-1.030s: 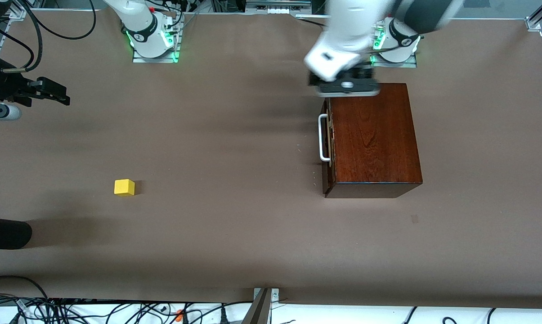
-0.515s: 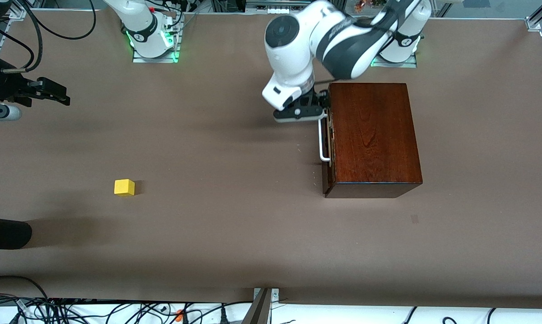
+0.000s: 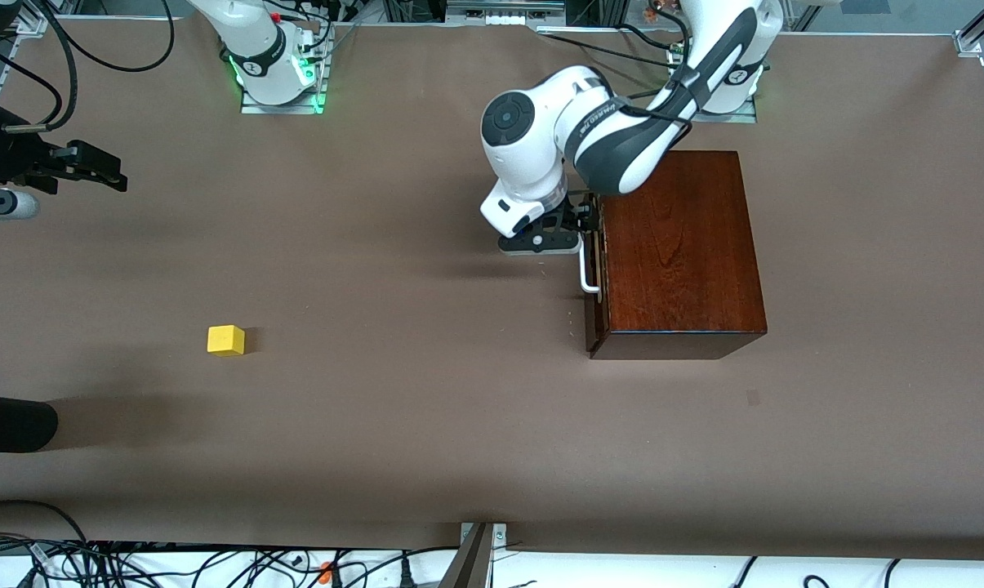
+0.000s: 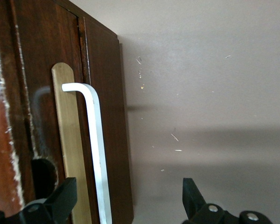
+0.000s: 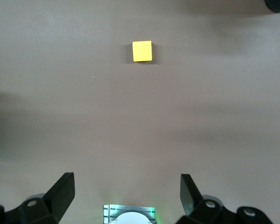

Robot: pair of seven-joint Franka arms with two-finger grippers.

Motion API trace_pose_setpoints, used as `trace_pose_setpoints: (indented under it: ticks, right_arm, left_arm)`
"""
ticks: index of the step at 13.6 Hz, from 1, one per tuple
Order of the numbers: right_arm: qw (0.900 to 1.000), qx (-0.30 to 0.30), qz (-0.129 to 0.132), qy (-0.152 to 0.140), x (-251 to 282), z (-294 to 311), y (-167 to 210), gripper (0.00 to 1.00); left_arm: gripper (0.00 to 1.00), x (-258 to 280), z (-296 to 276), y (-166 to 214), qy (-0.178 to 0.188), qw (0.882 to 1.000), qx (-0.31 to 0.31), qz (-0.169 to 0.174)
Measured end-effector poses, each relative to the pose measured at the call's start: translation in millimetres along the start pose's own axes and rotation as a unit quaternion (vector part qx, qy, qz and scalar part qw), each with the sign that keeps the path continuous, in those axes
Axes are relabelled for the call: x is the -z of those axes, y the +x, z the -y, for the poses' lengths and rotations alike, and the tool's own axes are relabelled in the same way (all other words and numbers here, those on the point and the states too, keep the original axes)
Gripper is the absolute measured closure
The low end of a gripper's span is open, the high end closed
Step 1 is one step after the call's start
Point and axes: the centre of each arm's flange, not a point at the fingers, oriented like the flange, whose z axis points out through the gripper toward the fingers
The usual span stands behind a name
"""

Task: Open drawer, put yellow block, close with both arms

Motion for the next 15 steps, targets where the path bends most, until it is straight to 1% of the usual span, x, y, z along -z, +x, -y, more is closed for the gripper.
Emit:
trace_pose_setpoints:
  ticks: [2, 4, 15]
  right_arm:
    - [1.000, 0.000, 0.000, 0.000, 0, 0, 0, 0.00]
    - [1.000, 0.000, 0.000, 0.000, 0, 0, 0, 0.00]
    - [1.000, -0.003, 0.000, 0.000, 0, -4, 0, 0.00]
  left_arm:
    - [0.00, -14, 0, 0, 0.008, 1.000, -0.004, 0.003]
    - [0.00, -26, 0, 4, 0.009, 1.000, -0.003, 0.008]
    - [0.00, -47, -10, 7, -0.001, 1.000, 0.005, 0.013]
